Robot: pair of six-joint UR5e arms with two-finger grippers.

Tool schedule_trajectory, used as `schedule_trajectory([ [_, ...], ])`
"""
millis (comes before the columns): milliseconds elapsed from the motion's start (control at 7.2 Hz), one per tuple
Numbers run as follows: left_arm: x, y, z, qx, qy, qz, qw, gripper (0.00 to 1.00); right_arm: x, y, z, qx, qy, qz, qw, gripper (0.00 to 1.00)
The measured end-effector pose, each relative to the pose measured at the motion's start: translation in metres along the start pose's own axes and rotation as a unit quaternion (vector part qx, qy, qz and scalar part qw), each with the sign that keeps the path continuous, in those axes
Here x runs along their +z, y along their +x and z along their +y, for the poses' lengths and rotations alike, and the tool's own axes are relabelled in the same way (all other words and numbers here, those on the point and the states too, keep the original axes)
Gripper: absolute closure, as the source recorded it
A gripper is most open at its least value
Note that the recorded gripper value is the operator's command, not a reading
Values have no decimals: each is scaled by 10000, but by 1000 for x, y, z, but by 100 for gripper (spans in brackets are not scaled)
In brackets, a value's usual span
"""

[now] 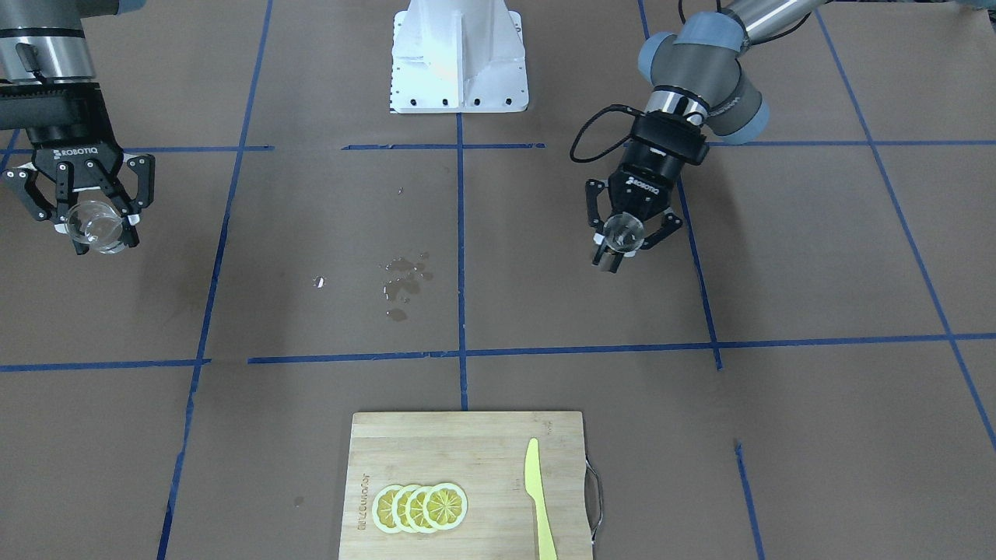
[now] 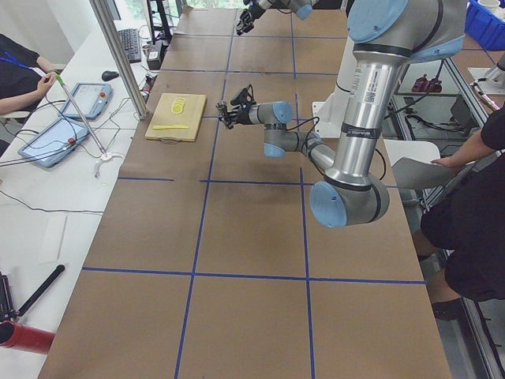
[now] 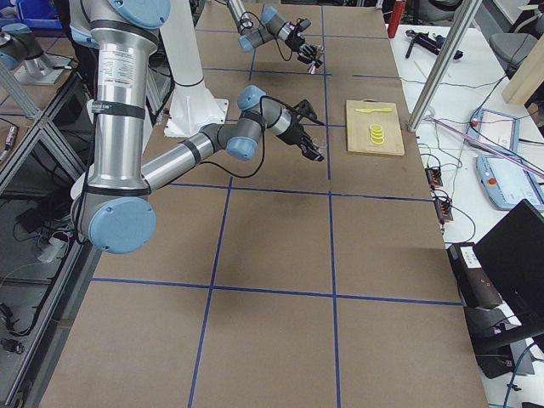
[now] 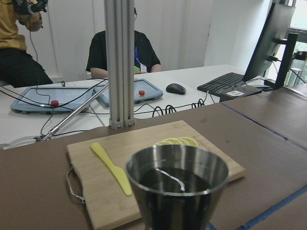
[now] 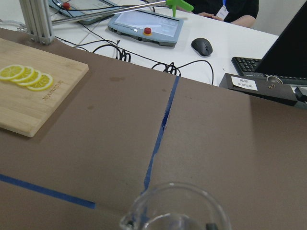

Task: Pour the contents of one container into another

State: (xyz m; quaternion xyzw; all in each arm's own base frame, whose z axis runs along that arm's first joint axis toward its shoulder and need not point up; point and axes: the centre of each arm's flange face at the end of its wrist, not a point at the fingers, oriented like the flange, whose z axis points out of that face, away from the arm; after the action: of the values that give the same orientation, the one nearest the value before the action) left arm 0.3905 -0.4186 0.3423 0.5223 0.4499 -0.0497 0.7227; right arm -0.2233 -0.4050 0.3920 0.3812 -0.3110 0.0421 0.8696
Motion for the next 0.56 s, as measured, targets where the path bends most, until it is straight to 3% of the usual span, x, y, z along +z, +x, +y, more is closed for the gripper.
schedule_trajectory([
  [278,-31,-52,18,-80,-155,-381,9991,100,4,17,1,631,24,188,9978,100],
  [556,-52,-95,37,-372,-136,-882,9953,100,10,29,5,844,-39,352,9958,100],
])
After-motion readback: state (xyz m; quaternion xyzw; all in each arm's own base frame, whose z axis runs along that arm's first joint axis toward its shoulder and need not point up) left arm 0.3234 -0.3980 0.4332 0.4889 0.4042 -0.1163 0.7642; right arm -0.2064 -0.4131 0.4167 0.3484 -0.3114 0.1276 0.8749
